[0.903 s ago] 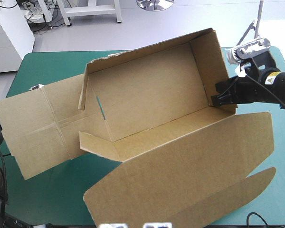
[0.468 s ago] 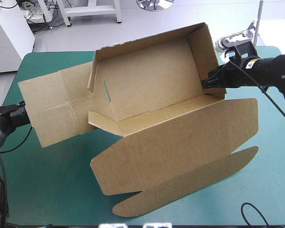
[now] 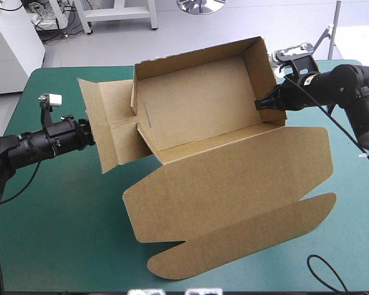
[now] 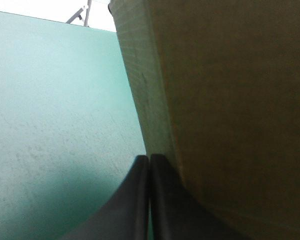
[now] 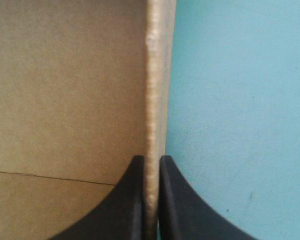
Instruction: Fold the box
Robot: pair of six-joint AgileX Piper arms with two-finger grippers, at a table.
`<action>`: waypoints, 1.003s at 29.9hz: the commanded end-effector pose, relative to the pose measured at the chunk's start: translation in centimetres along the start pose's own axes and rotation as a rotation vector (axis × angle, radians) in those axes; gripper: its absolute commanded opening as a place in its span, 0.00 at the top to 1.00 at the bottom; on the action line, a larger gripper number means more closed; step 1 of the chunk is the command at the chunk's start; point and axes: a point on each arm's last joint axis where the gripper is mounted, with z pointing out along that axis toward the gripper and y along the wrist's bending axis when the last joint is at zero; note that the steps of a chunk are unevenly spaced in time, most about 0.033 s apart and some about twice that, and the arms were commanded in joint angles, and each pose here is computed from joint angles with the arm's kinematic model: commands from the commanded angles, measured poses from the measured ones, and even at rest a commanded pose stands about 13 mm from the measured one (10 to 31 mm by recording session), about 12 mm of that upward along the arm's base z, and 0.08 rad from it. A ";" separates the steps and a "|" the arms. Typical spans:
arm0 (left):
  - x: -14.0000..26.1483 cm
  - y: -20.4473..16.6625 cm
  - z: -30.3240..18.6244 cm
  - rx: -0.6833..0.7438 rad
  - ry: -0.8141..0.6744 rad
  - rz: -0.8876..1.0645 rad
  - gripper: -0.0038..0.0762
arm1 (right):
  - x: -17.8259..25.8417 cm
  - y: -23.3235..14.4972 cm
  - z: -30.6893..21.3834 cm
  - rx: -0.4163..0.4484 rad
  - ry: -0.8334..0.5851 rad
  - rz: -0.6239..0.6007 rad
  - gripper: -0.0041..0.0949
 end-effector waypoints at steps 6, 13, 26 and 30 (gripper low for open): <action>-0.6 -3.7 1.4 0.025 -0.020 0.038 0.97 | -1.4 0.4 -2.2 -0.004 -0.135 0.028 0.97; -0.4 -4.7 2.6 0.014 -0.035 -0.004 0.97 | -1.3 0.5 -2.2 -0.007 -0.126 0.028 0.97; -1.8 -7.8 3.6 -0.137 -0.062 0.064 0.97 | -1.1 0.4 -2.2 -0.004 -0.105 0.022 0.97; -2.5 -8.8 3.8 -0.158 -0.083 0.079 0.97 | -1.1 0.4 -2.1 -0.003 -0.098 0.020 0.97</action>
